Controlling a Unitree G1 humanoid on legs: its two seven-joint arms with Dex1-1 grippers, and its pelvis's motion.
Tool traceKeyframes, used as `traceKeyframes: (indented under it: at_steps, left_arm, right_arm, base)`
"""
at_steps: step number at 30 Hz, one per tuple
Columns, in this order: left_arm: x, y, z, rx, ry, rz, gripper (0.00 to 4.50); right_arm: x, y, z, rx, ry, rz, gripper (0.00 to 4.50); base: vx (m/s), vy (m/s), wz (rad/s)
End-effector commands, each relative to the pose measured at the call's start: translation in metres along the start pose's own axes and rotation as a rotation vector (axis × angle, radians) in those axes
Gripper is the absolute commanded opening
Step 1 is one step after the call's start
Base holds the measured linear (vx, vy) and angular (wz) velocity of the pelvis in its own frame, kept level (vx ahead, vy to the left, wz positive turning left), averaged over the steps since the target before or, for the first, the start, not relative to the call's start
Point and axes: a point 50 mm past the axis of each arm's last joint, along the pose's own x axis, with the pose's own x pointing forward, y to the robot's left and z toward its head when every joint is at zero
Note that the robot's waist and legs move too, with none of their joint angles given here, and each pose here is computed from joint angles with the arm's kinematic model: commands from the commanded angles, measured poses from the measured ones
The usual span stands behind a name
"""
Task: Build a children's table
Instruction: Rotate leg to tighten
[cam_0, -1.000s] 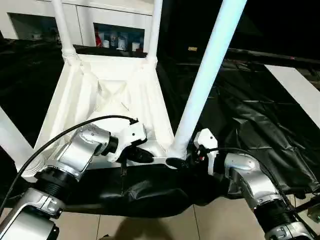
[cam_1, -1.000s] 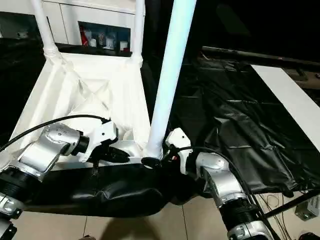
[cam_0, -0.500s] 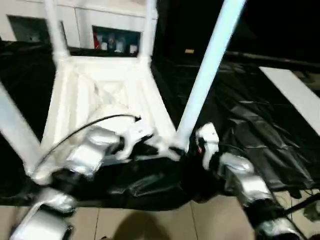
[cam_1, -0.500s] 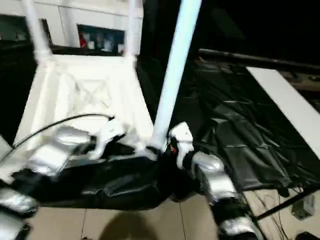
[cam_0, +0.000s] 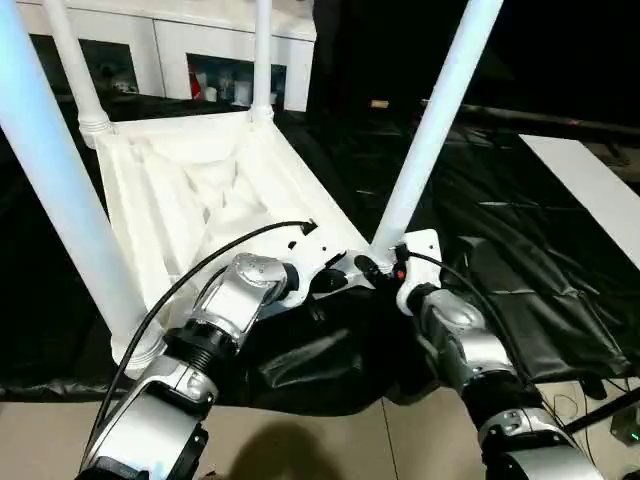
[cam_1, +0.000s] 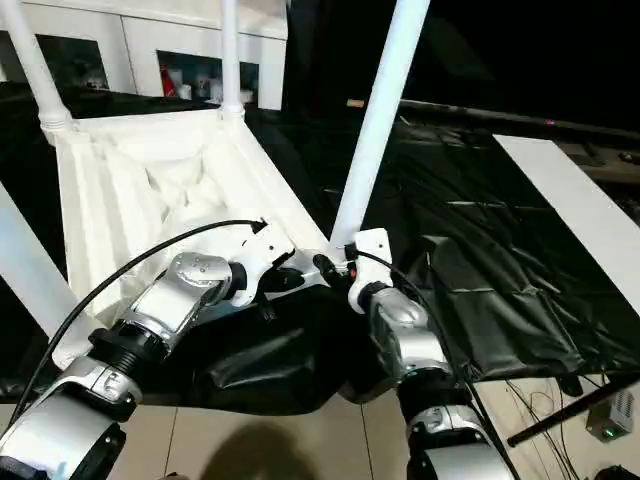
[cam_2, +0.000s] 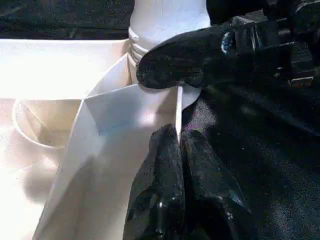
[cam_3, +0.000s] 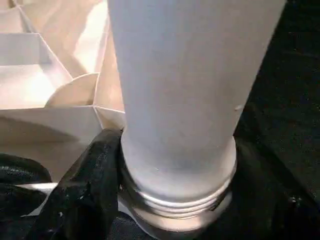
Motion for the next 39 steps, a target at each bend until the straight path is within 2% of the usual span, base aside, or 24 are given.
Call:
traceKeyframes:
  at_steps: [1,5,6,8,10,14,22,27,29,32,33,37,39]
  left_arm:
    - [0.003,-0.002,-0.021,-0.017,0.103,0.027,0.00]
    - [-0.004,-0.003,-0.028,0.009,0.136,-0.041,0.00]
    - [-0.004,-0.003,-0.028,0.009,0.136,-0.041,0.00]
    - [-0.017,-0.009,-0.037,0.057,0.167,-0.184,0.00]
    - [-0.025,-0.011,-0.041,0.076,0.181,-0.242,0.00]
    - [-0.041,-0.008,-0.051,0.101,0.222,-0.293,0.00]
    - [-0.055,-0.010,-0.049,0.095,0.202,-0.348,0.00]
    - [-0.055,-0.010,-0.046,0.093,0.192,-0.348,0.00]
    - [-0.055,-0.011,-0.044,0.090,0.183,-0.348,0.00]
    - [-0.056,-0.012,-0.044,0.084,0.184,-0.353,0.00]
    - [-0.056,-0.012,-0.045,0.083,0.186,-0.354,0.00]
    - [-0.057,-0.012,-0.046,0.082,0.188,-0.355,0.00]
    - [-0.058,-0.012,-0.046,0.079,0.190,-0.355,0.00]
  right_arm:
    - [0.003,0.028,0.010,-0.012,-0.071,0.228,3.42]
    - [-0.009,0.016,0.011,-0.093,-0.053,0.300,3.77]
    - [-0.009,0.016,0.011,-0.093,-0.053,0.300,3.77]
    - [-0.022,0.003,0.015,-0.147,-0.039,0.371,3.77]
    - [-0.027,-0.002,0.018,-0.159,-0.032,0.399,3.77]
    - [-0.036,-0.008,0.021,-0.190,-0.020,0.443,3.77]
    - [-0.043,0.001,0.010,-0.257,0.087,0.601,3.77]
    - [-0.038,0.001,0.010,-0.275,0.083,0.565,3.77]
    - [-0.037,0.001,0.012,-0.261,0.069,0.561,3.43]
    - [-0.037,0.002,0.014,-0.243,0.058,0.565,3.37]
    - [-0.037,0.002,0.014,-0.238,0.060,0.570,3.13]
    - [-0.038,0.002,0.012,-0.232,0.066,0.577,2.99]
    - [-0.038,0.003,0.011,-0.229,0.069,0.580,2.75]
  base:
    - [0.000,0.000,0.00]
    - [0.000,0.000,0.00]
    - [0.000,0.000,0.00]
    - [0.000,0.000,0.00]
    - [0.000,0.000,0.00]
    - [0.000,0.000,0.00]
    - [0.000,0.000,0.00]
    - [0.000,0.000,0.00]
    - [0.000,0.000,0.00]
    - [0.000,0.000,0.00]
    - [0.000,0.000,0.00]
    - [0.000,0.000,0.00]
    - [0.000,0.000,0.00]
